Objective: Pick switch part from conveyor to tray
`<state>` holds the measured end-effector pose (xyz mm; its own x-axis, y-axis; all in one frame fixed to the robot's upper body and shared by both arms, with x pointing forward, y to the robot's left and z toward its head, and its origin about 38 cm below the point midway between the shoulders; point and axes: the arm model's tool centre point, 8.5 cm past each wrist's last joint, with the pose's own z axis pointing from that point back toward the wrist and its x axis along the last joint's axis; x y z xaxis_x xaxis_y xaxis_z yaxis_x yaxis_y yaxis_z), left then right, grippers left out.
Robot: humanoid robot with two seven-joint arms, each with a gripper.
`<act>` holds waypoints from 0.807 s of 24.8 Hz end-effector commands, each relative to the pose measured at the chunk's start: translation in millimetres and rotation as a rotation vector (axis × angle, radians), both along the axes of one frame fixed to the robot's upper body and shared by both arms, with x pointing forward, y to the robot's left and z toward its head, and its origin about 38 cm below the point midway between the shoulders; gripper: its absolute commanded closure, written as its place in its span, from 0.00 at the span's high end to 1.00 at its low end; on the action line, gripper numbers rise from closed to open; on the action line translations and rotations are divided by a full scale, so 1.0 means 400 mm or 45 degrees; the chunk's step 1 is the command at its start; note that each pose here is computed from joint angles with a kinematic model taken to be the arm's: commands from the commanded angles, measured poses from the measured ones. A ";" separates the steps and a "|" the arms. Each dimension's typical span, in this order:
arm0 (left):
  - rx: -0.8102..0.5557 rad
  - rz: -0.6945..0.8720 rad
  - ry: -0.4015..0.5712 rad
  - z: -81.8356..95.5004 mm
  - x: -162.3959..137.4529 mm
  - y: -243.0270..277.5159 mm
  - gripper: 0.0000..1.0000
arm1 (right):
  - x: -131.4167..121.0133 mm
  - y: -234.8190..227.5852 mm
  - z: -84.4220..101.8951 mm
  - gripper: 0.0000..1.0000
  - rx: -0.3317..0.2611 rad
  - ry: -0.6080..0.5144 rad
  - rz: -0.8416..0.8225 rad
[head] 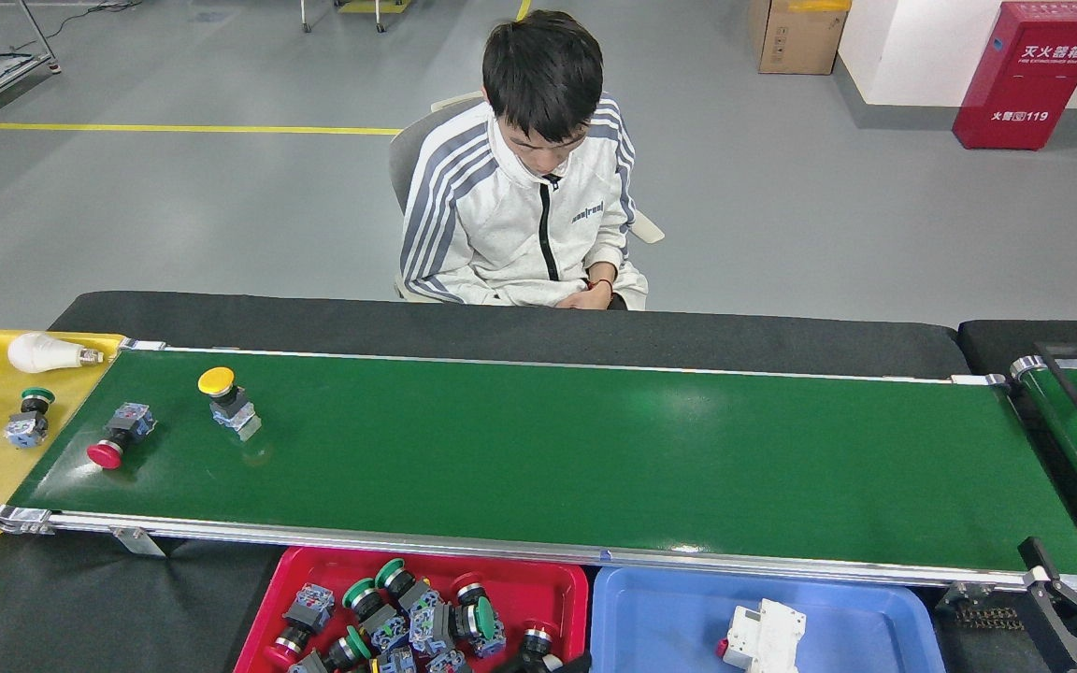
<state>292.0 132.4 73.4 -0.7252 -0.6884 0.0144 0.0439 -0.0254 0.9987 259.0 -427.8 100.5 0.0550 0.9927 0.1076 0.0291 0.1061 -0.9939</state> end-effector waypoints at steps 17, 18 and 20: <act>0.264 0.967 0.029 -0.014 0.122 0.780 0.99 | 0.083 0.118 -0.016 0.99 -0.020 0.023 0.166; 0.271 0.980 0.039 -0.016 0.105 0.802 0.99 | 0.090 0.133 -0.020 0.99 -0.025 0.030 0.182; 0.251 0.944 0.076 -0.035 0.065 0.810 0.99 | 0.096 0.148 -0.028 0.99 -0.028 0.046 0.182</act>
<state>321.6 451.0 52.6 -0.0580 -0.9899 -0.1296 0.1923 -0.1385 0.9715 293.2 -369.8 83.8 -0.0890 0.9916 0.0935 -0.0346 0.0908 -0.9953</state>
